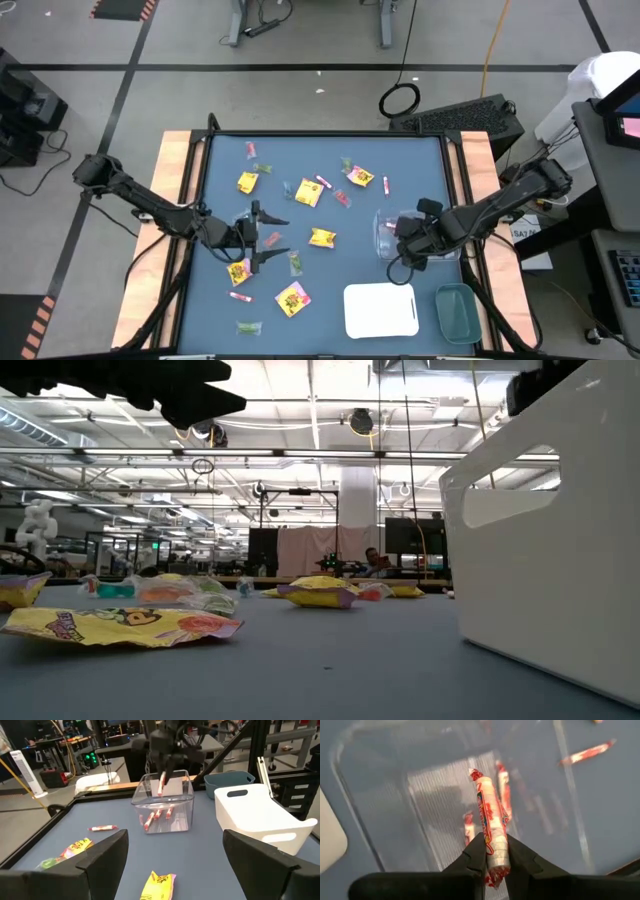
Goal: Sort candy
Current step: Put the transparent candy roll into the transparent bin
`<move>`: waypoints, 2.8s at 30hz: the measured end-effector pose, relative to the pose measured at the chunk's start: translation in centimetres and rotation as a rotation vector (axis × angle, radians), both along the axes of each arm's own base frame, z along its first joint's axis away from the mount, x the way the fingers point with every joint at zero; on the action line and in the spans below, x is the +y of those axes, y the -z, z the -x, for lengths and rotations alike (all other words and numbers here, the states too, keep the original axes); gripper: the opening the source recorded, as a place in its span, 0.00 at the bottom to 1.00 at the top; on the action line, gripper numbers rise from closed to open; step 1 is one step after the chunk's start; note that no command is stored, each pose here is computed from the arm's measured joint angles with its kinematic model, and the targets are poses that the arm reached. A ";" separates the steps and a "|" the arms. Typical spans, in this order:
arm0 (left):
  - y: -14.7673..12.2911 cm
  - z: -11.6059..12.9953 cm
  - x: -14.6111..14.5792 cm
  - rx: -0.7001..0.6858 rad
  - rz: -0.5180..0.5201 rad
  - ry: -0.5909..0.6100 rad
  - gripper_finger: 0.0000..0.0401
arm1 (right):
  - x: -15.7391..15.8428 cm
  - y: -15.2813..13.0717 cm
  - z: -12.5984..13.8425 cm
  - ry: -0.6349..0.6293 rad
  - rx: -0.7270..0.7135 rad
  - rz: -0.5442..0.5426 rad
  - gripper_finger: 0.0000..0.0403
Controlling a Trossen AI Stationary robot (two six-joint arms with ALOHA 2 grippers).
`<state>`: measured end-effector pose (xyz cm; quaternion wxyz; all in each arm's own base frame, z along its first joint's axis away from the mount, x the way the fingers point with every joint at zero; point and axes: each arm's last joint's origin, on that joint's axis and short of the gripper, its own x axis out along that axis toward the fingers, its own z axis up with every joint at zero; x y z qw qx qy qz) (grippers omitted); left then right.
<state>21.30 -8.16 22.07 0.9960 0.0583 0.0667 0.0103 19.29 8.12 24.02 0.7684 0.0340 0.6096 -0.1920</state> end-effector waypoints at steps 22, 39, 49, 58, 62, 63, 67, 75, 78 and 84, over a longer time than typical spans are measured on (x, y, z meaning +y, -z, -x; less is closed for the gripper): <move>0.0 0.0 -0.1 -0.001 0.032 0.022 0.82 | -0.4 4.6 1.2 0.062 0.048 -0.044 0.17; 0.8 1.1 -2.2 0.086 0.110 0.110 0.82 | 1.3 1.5 0.9 0.128 0.030 -0.137 0.25; 3.2 4.8 -5.9 0.345 0.220 0.193 0.82 | 5.9 -4.9 1.2 0.028 -0.354 -0.057 0.21; 4.8 7.2 -8.3 0.437 0.184 0.247 0.82 | 10.4 -6.4 0.3 -0.232 -0.744 0.059 0.21; 6.6 7.6 -9.3 0.504 0.113 0.261 0.82 | 12.1 -6.3 -0.9 -0.345 -0.811 0.112 0.21; 7.2 7.7 -9.6 0.522 0.106 0.258 0.82 | 12.4 -6.1 -1.2 -0.366 -0.818 0.123 0.21; 8.8 8.2 -10.3 0.578 0.064 0.262 0.82 | 13.4 -5.6 -2.2 -0.423 -0.832 0.162 0.21; 9.4 9.1 -10.9 0.613 0.116 0.254 0.82 | 13.8 -4.8 -2.7 -0.443 -0.816 0.186 0.21; 9.8 9.3 -11.0 0.622 0.105 0.254 0.82 | 13.8 -4.9 -2.8 -0.436 -0.825 0.182 0.21; 11.4 9.4 -11.1 0.656 0.042 0.230 0.80 | 13.8 -4.9 -2.8 -0.432 -0.828 0.180 0.21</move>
